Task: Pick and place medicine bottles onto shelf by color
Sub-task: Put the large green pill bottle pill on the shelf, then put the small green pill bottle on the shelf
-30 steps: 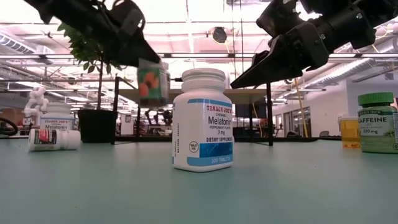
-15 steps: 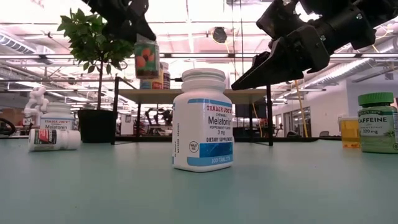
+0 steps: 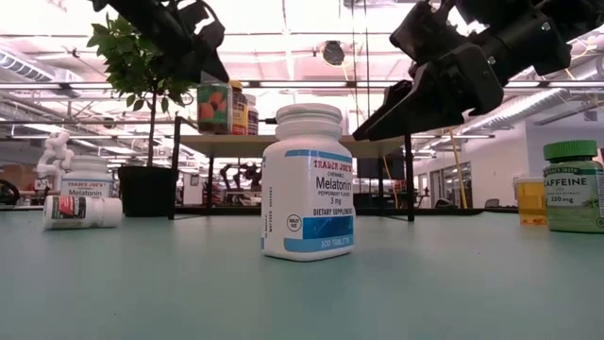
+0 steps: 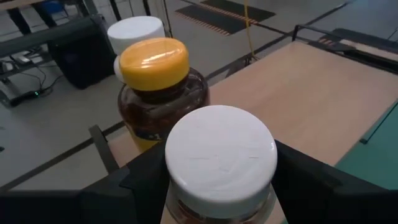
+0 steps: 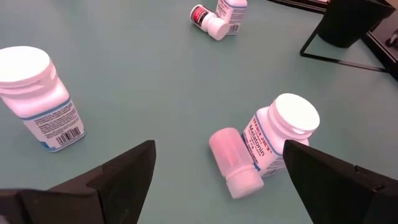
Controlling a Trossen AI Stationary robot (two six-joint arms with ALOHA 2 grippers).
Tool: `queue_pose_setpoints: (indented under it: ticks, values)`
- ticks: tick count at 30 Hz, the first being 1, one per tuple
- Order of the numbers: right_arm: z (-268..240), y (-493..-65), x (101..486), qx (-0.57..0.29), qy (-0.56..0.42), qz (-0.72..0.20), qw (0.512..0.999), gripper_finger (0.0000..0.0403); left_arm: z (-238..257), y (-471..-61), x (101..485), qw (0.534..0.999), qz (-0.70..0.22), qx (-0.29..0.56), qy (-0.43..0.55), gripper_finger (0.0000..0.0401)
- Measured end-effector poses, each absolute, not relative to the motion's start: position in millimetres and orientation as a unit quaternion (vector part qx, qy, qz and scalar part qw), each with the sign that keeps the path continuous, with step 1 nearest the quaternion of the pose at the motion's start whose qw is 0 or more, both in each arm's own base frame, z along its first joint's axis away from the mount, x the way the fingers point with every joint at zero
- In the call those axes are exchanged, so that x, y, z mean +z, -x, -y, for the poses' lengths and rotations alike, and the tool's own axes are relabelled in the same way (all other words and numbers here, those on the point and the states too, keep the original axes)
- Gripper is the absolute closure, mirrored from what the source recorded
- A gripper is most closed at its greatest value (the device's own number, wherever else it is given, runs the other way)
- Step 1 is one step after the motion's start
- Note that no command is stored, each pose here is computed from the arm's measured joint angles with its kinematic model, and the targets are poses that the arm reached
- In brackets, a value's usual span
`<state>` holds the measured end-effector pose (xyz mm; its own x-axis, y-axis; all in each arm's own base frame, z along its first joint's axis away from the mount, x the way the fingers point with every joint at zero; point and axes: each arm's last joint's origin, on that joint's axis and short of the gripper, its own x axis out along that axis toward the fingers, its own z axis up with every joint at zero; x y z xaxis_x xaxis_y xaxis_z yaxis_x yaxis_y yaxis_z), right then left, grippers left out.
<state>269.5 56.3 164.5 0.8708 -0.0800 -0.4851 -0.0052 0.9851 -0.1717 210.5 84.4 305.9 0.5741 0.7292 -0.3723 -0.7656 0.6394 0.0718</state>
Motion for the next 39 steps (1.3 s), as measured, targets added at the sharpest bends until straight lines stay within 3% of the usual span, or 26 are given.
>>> queue_pose_setpoints:
  ticks: [11,26,39]
  values:
    - [-52,-270,164,-0.031,0.071,-0.254,0.964,0.0055,-89,-227,294,0.888,-0.193,0.413,0.063,0.0155]
    - [-52,-269,163,-0.032,0.072,-0.261,0.962,0.0055,-91,-230,295,0.884,-0.194,0.424,0.026,0.008]
    - [-53,-270,164,-0.033,0.059,-0.253,0.965,0.0055,-77,-212,318,0.901,-0.164,0.401,-0.023,0.0068]
